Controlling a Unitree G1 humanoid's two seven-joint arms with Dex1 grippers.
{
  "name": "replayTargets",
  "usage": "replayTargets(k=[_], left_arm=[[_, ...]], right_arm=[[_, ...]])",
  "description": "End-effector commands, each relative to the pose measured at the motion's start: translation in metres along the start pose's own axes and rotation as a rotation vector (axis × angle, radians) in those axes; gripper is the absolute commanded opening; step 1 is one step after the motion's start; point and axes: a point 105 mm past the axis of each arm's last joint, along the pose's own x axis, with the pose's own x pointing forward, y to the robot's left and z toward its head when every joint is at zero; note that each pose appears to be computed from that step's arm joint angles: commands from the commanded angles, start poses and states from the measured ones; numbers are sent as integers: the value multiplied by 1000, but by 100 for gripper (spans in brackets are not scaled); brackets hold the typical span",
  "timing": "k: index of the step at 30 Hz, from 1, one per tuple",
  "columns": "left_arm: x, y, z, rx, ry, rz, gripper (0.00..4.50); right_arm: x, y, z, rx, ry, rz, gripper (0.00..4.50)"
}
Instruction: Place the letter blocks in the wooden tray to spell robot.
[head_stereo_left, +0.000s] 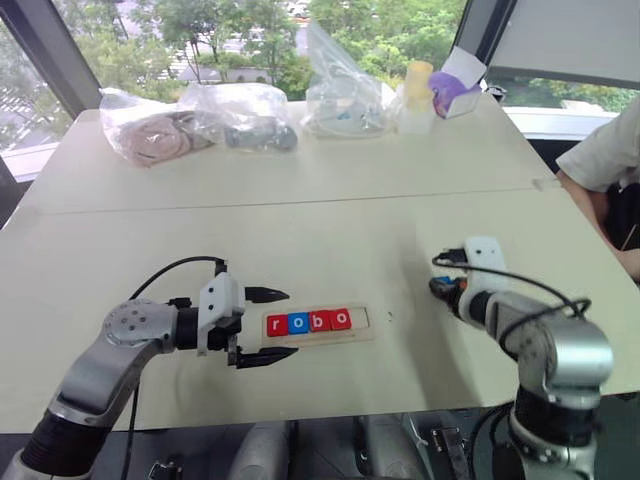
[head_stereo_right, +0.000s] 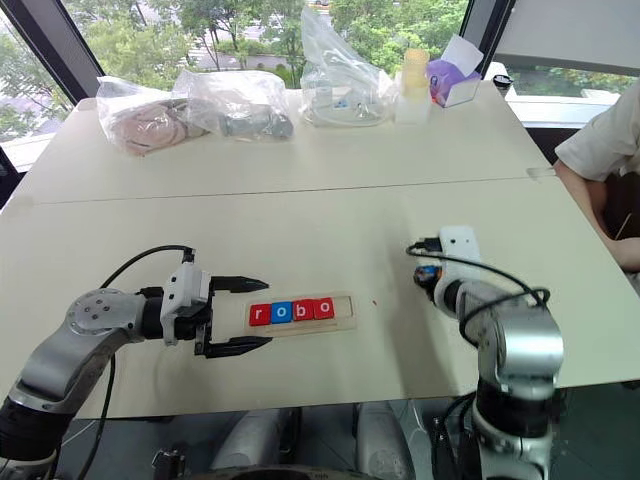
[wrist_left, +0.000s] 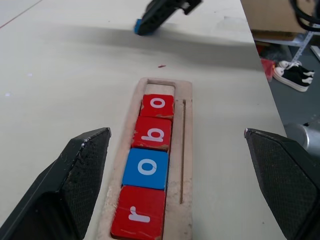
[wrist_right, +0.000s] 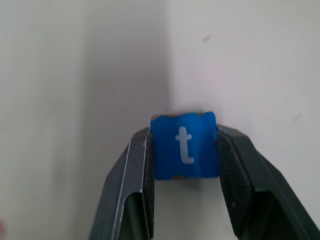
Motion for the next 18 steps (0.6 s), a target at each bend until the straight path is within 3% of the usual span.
replayTargets(k=[1,11,16,18], left_arm=[[3,-2,6,32,-23,-19,450],[5,2,8,41,-30,-14,450],[6,3,8,42,-32,-7,450],[6,3,8,43,-33,-5,450]], right_arm=[[-10,14,-3,-9,-22,56,115],[-15,26,-9,-21,0,140,115],[-27,15,17,-301,58,245,361],[-30,6,23,-348,94,239,361]])
